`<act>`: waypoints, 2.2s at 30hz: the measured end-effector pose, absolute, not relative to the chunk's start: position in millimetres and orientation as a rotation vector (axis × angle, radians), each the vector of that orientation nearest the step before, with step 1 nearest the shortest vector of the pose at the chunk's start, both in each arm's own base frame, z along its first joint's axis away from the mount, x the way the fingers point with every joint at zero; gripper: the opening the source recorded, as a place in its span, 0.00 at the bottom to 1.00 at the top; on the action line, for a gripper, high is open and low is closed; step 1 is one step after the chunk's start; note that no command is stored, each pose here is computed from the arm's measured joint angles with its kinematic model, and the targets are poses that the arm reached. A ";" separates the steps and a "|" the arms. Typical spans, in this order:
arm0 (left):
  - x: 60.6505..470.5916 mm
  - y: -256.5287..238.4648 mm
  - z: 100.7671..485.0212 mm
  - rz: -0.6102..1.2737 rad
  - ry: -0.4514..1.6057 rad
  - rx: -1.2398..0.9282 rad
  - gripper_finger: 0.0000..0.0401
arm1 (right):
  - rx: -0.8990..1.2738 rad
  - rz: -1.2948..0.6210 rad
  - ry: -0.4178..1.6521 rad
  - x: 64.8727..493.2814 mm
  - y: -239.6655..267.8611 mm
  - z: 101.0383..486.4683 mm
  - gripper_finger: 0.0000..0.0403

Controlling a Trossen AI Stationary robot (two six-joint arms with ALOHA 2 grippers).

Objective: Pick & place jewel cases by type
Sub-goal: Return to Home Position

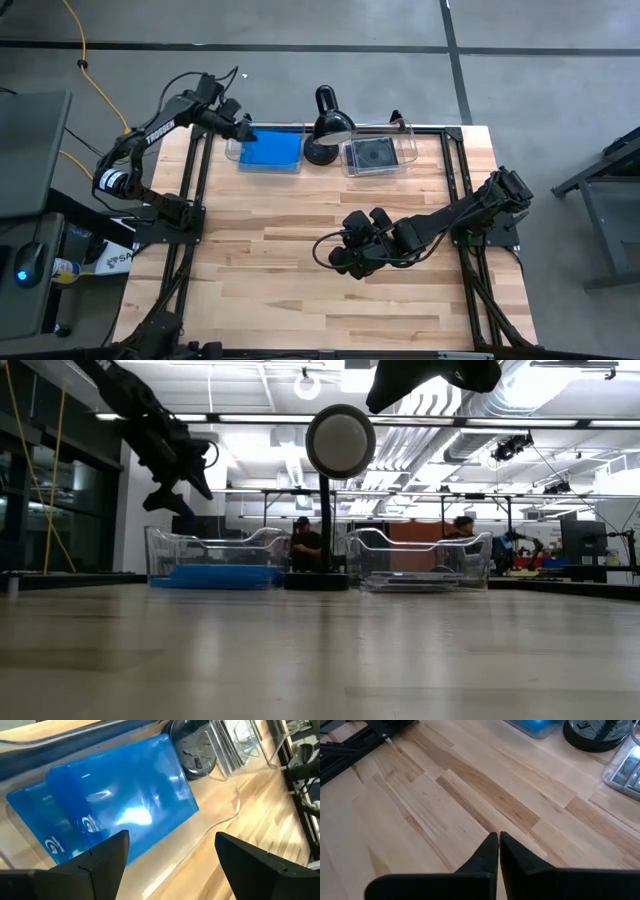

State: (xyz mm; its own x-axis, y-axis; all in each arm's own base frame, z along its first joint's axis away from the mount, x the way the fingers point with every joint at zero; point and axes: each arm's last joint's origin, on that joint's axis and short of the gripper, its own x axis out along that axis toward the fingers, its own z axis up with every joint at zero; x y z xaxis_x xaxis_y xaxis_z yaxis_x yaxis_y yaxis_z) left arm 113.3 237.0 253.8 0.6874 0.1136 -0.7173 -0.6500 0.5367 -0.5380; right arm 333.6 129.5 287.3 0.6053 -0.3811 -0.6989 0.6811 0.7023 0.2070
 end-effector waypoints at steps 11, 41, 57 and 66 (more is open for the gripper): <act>110.8 227.9 299.2 0.448 0.609 -0.769 0.73 | 0.486 -0.636 0.679 333.6 129.8 287.2 0.00; 173.5 95.4 414.3 0.105 0.056 -0.171 0.73 | 0.425 -0.583 0.690 335.9 131.0 288.4 0.00; 143.9 41.7 440.8 0.112 -0.111 -0.014 0.73 | 0.400 -0.551 0.716 335.9 131.6 288.1 0.00; 138.2 13.5 444.8 0.054 -0.142 0.073 0.72 | 0.423 -0.535 0.689 338.6 132.9 290.0 0.00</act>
